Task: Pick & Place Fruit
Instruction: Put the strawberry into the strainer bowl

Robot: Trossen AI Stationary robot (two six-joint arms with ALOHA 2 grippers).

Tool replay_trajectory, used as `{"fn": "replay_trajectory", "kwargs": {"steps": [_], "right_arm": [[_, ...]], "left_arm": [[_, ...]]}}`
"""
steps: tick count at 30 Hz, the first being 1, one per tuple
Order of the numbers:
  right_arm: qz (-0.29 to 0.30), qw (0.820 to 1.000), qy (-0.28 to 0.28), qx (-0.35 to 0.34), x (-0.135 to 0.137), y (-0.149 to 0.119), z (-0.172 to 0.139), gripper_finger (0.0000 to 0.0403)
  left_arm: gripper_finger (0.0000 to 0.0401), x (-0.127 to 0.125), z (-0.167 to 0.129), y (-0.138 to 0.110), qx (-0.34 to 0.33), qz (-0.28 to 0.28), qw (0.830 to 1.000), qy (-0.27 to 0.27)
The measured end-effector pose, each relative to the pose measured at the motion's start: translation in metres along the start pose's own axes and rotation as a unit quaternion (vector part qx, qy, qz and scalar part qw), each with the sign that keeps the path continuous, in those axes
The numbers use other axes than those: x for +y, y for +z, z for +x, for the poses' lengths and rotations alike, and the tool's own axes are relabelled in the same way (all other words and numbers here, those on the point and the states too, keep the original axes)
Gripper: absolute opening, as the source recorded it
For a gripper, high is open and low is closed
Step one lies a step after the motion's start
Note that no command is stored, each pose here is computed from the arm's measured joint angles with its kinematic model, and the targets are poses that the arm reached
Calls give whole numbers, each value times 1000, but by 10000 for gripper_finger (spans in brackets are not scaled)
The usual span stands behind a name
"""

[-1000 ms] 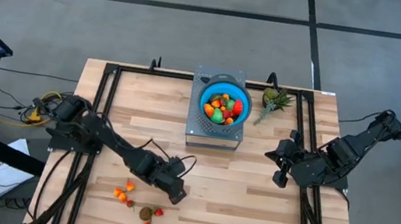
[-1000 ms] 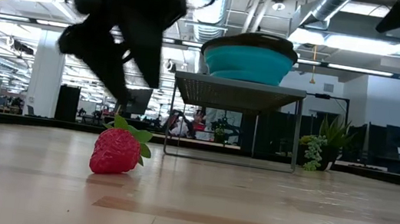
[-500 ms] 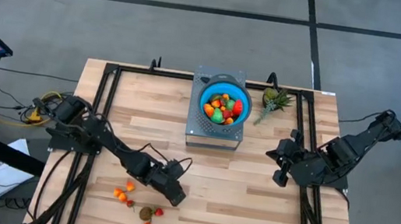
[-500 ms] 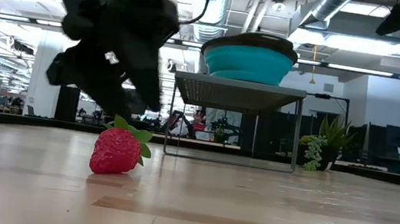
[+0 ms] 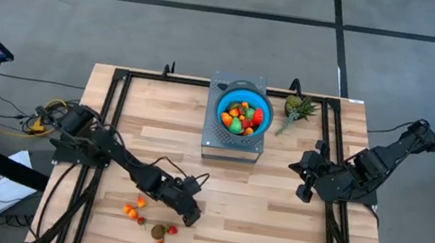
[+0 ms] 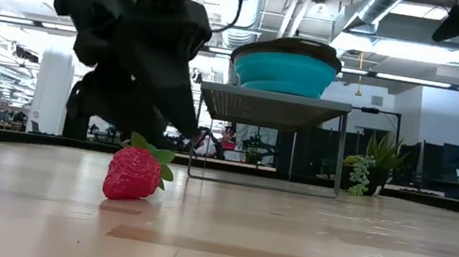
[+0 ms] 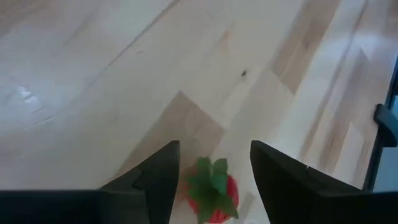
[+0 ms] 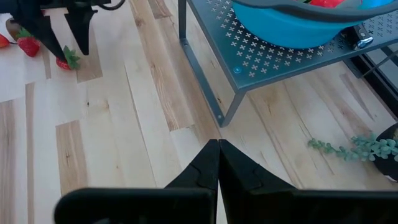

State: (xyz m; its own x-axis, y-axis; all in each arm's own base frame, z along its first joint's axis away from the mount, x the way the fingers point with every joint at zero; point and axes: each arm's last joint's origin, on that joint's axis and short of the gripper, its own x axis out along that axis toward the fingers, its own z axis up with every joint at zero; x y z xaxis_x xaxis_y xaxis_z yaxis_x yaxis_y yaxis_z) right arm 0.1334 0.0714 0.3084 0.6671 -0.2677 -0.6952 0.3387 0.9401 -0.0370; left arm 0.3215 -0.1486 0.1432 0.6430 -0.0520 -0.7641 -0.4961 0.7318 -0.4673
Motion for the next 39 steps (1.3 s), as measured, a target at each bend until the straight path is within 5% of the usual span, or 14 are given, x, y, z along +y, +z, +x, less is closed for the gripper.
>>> {"fn": "replay_trajectory", "kwargs": {"steps": [8,21,39], "right_arm": [[-2,1000,-2,2,0,0,0,0],[-5,1000,-4,5,-1,-1,0,0],[-5,1000,-4,4,-1,-1,0,0]], "left_arm": [[178,2,20,-10,44,-6,999,-23],[136,3,19,-3,27,-8,999,-22],[5,3,19,-3,24,-9,999,-22]]}}
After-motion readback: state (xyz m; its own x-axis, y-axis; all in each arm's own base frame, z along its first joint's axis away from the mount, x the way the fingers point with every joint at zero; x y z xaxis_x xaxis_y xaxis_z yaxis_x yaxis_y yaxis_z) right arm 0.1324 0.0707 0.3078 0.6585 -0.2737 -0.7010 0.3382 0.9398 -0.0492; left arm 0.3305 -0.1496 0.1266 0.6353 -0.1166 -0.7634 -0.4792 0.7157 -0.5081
